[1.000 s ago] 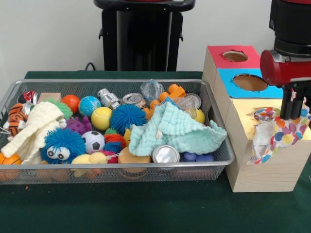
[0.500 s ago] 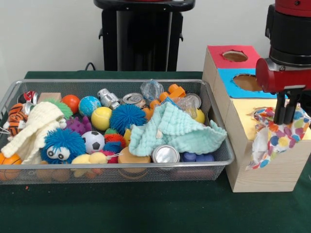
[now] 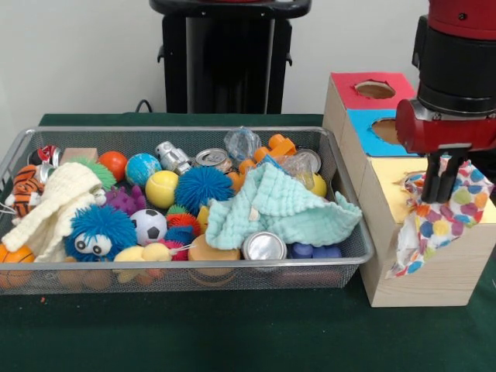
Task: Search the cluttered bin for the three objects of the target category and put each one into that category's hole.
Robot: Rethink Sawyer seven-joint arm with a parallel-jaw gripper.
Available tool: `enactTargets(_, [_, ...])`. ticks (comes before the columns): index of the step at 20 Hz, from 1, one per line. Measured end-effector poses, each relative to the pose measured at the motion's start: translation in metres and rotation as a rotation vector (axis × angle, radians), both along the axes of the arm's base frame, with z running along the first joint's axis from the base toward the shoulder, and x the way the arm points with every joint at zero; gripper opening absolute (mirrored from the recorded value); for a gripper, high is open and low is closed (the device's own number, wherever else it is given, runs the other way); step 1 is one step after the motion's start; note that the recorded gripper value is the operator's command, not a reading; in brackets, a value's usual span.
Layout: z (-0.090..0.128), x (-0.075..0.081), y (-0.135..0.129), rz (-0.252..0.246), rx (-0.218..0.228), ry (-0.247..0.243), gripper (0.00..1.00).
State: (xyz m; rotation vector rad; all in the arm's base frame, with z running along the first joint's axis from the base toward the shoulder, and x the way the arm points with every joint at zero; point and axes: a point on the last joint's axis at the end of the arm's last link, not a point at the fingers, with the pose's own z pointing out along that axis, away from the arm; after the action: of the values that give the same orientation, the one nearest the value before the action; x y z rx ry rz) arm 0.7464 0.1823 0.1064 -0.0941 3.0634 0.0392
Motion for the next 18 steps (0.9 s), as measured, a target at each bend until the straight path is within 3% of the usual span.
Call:
enactTargets(4, [-0.006,-0.005,-0.001,0.003,-0.016,0.020,0.00])
enactTargets(8, [-0.010,-0.014,-0.001,0.005,-0.021,0.070,0.00])
enactTargets(14, [-0.006,-0.036,0.004,-0.021,0.018,0.256,0.00])
enactTargets(18, [-0.001,-0.041,0.008,-0.040,0.047,0.318,0.00])
